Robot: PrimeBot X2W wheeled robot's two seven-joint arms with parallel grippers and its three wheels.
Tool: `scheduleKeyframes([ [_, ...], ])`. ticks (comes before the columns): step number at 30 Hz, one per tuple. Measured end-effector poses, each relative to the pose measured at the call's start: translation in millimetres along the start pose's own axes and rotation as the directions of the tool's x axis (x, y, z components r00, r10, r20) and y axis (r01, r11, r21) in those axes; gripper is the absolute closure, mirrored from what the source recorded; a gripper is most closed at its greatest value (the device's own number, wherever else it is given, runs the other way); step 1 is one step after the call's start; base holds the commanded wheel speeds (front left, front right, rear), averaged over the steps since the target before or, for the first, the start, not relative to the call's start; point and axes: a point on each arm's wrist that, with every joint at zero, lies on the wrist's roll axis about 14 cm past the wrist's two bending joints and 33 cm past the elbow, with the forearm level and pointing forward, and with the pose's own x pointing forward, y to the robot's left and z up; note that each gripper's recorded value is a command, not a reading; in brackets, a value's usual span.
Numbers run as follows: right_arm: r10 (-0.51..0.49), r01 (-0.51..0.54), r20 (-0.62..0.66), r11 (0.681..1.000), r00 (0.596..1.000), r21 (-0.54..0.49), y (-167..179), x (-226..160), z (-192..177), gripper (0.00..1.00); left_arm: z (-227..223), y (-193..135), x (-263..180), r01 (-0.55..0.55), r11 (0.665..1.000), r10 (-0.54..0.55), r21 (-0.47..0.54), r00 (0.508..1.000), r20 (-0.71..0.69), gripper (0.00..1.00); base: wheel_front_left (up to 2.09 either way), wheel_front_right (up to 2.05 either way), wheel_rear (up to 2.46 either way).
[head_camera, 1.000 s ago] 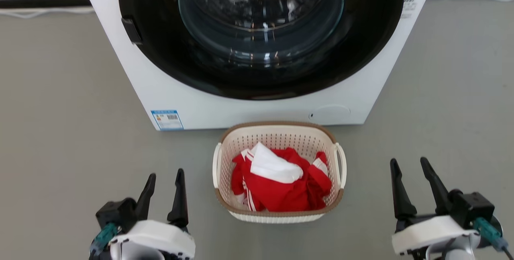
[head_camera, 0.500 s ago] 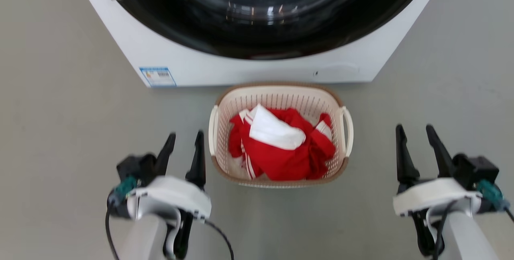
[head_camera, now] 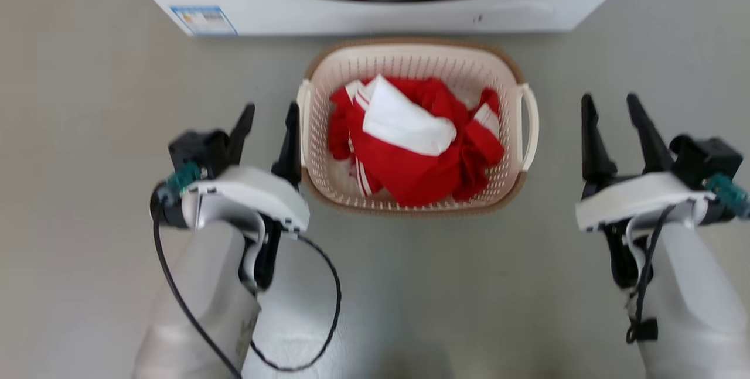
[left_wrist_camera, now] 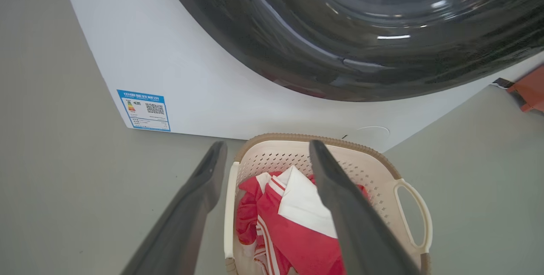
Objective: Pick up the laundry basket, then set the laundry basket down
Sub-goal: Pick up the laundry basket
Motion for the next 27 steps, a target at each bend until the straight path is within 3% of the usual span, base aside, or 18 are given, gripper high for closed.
scheduleKeyframes([
  [8,-0.006,0.010,-0.104,0.999,0.995,0.040,-6.0,27.9,-43.7,0.00,-39.8,14.5,32.1,-0.021,1.000,0.022,0.012,0.995,-0.100,0.00,0.00,0.00,0.00],
  [27,-0.037,0.047,-0.200,0.998,0.979,0.043,-29.6,64.8,-100.5,0.00,-115.4,35.1,83.8,-0.056,0.998,0.058,0.014,0.966,-0.252,0.00,0.00,0.00,0.00],
])
